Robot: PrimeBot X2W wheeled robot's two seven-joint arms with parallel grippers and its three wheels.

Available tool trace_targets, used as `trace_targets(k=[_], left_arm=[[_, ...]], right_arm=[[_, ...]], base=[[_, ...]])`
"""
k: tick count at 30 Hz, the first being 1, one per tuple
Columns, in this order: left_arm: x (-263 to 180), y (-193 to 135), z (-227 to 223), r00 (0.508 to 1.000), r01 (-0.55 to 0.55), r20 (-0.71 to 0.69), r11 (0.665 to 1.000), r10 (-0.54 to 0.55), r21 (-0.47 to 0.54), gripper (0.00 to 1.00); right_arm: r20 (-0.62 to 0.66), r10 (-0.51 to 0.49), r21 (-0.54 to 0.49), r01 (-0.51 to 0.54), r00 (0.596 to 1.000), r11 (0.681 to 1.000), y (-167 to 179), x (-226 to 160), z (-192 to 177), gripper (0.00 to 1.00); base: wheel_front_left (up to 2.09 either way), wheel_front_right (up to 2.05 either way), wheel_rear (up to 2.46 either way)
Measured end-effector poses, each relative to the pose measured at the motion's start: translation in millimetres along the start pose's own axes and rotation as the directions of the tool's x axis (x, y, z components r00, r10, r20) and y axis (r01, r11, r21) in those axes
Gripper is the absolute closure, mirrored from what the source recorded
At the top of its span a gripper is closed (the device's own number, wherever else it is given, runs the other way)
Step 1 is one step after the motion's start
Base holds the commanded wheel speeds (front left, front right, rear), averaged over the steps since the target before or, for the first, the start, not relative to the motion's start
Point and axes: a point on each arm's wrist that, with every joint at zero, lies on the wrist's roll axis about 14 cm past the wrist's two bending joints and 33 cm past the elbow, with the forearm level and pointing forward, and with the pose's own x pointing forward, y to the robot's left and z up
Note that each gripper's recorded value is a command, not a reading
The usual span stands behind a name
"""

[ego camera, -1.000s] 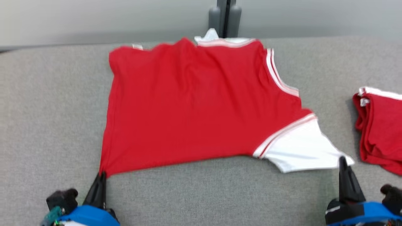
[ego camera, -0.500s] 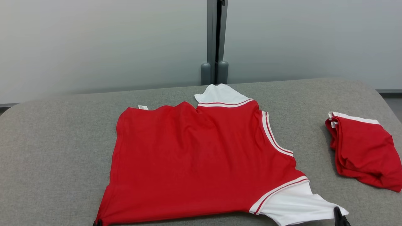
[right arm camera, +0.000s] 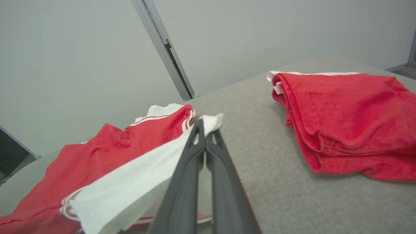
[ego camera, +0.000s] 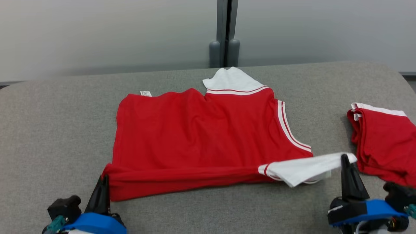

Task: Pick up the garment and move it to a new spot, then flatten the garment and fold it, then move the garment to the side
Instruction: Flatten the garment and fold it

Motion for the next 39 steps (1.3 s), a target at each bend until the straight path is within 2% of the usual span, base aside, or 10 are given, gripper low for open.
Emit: trace_targets(k=[10, 20, 21, 22, 23, 32, 39], left_arm=[[54, 4, 7, 0.998, 0.051, -0.037, 0.998, -0.050, 0.042, 1.00], [74, 16, 8, 0.998, 0.049, -0.052, 0.997, -0.047, 0.056, 1.00], [75, 16, 8, 0.997, 0.052, -0.053, 0.997, -0.049, 0.058, 0.73], [76, 15, 8, 0.997, 0.055, -0.052, 0.997, -0.052, 0.057, 0.26], [76, 14, 8, 0.997, 0.058, -0.054, 0.997, -0.055, 0.056, 0.00], [70, 6, -4, 0.995, 0.067, -0.074, 0.998, -0.068, -0.020, 0.00], [50, 5, -41, 0.979, 0.068, -0.188, 0.997, -0.073, -0.035, 0.00]], right_arm=[[-0.035, 0.071, -0.094, -0.074, 0.997, 0.993, 26, 79, -14, 1.00], [-0.073, 0.061, -0.118, -0.070, 0.995, 0.991, 27, 118, -34, 1.00], [-0.078, 0.057, -0.116, -0.066, 0.995, 0.991, 26, 120, -35, 0.92], [-0.078, 0.055, -0.114, -0.064, 0.995, 0.991, 25, 121, -36, 0.53], [-0.080, 0.056, -0.110, -0.065, 0.995, 0.992, 26, 122, -37, 0.00], [-0.029, 0.086, -0.106, -0.089, 0.996, 0.990, 35, 125, -22, 0.00], [-0.079, 0.057, -0.117, -0.066, 0.995, 0.991, 20, 96, -36, 0.00]], base=[[0.00, 0.00, 0.00], [0.00, 0.00, 0.00], [0.00, 0.00, 0.00], [0.00, 0.00, 0.00], [0.00, 0.00, 0.00], [0.00, 0.00, 0.00], [0.00, 0.00, 0.00]])
